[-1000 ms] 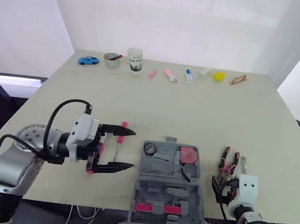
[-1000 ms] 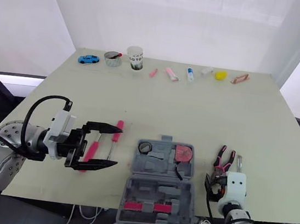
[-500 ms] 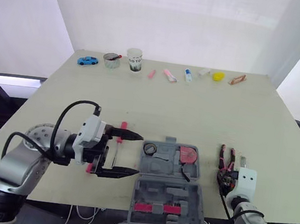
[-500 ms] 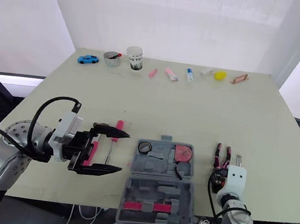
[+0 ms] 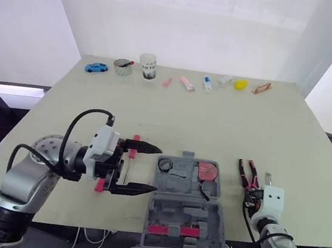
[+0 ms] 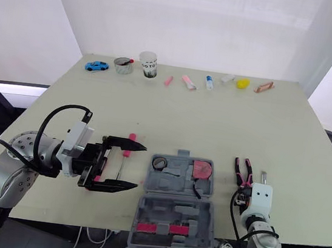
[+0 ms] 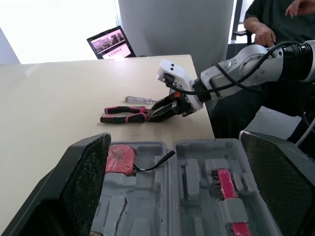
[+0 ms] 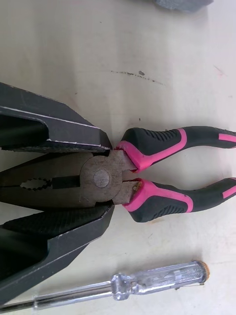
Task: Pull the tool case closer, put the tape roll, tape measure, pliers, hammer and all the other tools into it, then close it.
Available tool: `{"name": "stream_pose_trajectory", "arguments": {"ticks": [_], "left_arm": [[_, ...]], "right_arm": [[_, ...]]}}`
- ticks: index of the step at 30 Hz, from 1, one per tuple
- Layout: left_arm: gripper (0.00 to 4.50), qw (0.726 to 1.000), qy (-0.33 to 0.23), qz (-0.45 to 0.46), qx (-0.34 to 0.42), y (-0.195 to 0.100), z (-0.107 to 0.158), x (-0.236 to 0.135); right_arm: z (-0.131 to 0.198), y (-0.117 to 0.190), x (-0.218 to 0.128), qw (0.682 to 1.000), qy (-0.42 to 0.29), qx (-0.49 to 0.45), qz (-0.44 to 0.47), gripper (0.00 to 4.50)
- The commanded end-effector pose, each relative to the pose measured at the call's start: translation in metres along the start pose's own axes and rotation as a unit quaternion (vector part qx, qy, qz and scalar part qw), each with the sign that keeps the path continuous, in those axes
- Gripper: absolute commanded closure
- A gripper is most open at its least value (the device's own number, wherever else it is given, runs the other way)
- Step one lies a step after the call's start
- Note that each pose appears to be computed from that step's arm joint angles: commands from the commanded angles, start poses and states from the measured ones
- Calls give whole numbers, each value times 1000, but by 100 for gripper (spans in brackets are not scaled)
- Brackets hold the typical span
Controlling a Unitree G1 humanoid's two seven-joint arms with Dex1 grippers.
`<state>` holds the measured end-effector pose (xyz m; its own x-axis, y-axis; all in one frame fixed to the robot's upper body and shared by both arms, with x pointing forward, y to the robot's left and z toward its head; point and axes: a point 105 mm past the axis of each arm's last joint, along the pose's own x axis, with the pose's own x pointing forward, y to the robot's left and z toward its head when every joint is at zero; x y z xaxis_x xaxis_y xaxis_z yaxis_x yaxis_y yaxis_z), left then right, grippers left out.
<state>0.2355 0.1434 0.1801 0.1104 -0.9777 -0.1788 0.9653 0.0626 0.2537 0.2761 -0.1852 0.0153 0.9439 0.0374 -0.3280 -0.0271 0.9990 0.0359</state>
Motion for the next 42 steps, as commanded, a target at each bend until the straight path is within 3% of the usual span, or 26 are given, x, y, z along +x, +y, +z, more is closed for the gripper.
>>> {"name": "stream_pose_trajectory", "arguments": {"ticks": [1,6,9,11,16,22,31,42], "left_arm": [[0,1000,0,-9,15,-4,3,-1],[0,1000,-5,-6,15,-3,2,-3],[0,999,-35,13,1,1,7,-8],[0,1000,-25,4,-11,-1,3,-18],[0,1000,15,-9,-14,2,-8,-41],[0,999,39,-9,-2,12,-14,-56],[0,997,72,-20,-27,5,-19,-71],[0,994,96,-10,-47,0,-24,-82]], "right_arm": [[23,18,-5,995,-53,-18,83,353],[44,21,-9,986,-88,-50,131,353],[58,31,-14,970,-105,-97,198,353],[68,39,-16,954,-109,-123,249,353],[80,63,-21,897,-86,-199,386,353],[94,84,-22,823,-51,-291,485,353],[96,119,-15,734,24,-397,551,353],[77,127,6,693,64,-483,531,353]]}}
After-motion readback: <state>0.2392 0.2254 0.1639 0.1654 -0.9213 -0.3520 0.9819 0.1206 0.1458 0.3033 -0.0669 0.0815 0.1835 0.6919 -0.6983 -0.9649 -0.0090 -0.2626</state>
